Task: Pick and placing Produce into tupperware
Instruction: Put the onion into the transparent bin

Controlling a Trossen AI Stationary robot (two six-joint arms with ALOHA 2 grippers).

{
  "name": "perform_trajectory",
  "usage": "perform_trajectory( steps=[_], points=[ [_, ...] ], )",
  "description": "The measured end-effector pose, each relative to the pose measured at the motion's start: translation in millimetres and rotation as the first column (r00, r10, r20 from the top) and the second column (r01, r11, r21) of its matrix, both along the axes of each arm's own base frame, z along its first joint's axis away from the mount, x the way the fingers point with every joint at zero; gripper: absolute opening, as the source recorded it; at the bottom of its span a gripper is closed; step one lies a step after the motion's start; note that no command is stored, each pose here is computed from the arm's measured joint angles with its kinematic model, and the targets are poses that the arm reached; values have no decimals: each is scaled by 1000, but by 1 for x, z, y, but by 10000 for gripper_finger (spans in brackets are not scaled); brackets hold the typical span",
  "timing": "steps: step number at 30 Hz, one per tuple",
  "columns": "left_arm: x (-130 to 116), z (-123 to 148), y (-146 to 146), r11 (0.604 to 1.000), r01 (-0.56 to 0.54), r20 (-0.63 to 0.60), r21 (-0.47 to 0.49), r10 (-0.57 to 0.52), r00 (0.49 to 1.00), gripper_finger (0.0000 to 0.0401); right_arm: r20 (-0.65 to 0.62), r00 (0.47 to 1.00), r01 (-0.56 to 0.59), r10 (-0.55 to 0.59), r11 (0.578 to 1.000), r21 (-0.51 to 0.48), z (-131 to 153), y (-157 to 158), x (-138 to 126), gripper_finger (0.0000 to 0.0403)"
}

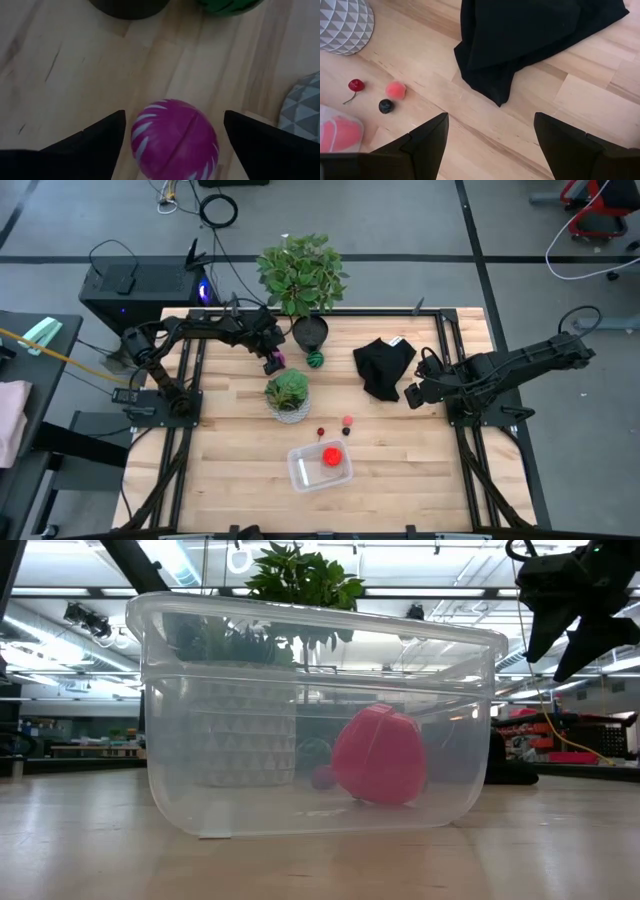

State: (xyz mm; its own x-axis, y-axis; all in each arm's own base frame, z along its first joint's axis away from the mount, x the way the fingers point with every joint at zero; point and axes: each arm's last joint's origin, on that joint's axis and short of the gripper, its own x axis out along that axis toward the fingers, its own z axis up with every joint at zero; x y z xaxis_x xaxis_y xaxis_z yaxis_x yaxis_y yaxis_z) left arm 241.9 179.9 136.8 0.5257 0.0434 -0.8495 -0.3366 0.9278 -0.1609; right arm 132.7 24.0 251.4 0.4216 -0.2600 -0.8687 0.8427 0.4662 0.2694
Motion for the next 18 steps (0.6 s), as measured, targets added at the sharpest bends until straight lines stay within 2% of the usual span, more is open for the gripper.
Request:
perform_trajectory(
  steps=[12,18],
  points=[
    [-1,0,0,1000,-11,-10,6,11,1000,258,1,1000,1,-1,1000,-2,0,0,0,299],
    [-2,0,1,1000,-19,-16,1,19,1000,254,0,1000,1,-1,1000,-2,0,0,0,299]
  ],
)
